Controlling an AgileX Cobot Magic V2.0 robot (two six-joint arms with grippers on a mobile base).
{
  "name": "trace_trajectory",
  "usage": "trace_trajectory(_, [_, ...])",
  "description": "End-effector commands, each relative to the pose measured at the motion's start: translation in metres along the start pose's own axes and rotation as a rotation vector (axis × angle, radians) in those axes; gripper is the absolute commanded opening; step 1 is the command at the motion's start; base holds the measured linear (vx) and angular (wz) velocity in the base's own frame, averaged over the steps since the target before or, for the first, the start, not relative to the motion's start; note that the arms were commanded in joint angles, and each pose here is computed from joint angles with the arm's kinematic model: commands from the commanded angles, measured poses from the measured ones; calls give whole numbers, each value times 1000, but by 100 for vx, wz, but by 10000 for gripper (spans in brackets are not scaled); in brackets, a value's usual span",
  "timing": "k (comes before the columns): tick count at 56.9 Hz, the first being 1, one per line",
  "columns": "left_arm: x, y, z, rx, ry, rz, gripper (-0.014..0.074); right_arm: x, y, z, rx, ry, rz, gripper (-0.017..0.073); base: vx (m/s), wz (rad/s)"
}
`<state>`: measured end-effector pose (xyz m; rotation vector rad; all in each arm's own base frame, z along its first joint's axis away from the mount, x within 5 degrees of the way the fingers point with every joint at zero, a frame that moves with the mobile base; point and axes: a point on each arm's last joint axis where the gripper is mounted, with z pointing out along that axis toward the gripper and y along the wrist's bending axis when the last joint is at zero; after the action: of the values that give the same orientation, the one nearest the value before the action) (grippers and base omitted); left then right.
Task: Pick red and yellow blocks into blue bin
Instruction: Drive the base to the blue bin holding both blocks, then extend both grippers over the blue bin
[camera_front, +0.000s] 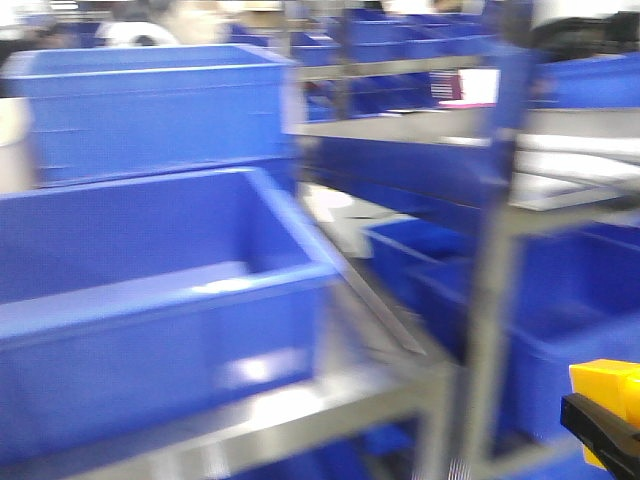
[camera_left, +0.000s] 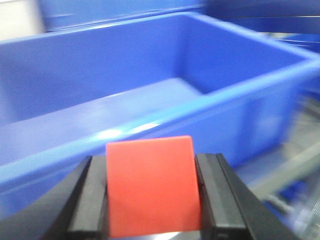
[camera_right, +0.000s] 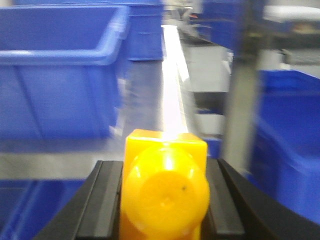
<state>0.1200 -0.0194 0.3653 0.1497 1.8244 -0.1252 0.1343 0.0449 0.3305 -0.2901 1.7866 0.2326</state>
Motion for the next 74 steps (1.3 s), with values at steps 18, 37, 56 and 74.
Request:
trace_trajectory(18, [-15, 0, -4, 3, -106, -16, 0, -18, -1, -4, 6, -118, -12, -8, 17, 57])
trace_trajectory(37, [-15, 0, -4, 3, -106, -16, 0, -18, -1, -4, 6, -118, -12, -8, 7, 21])
trace_trajectory(56, [-15, 0, -3, 3, -106, -16, 1, -18, -1, -4, 6, -118, -12, -8, 0, 1])
trace_trajectory(74, [-15, 0, -3, 3, -106, -16, 1, -18, -1, -4, 6, -120, -12, -8, 0, 0])
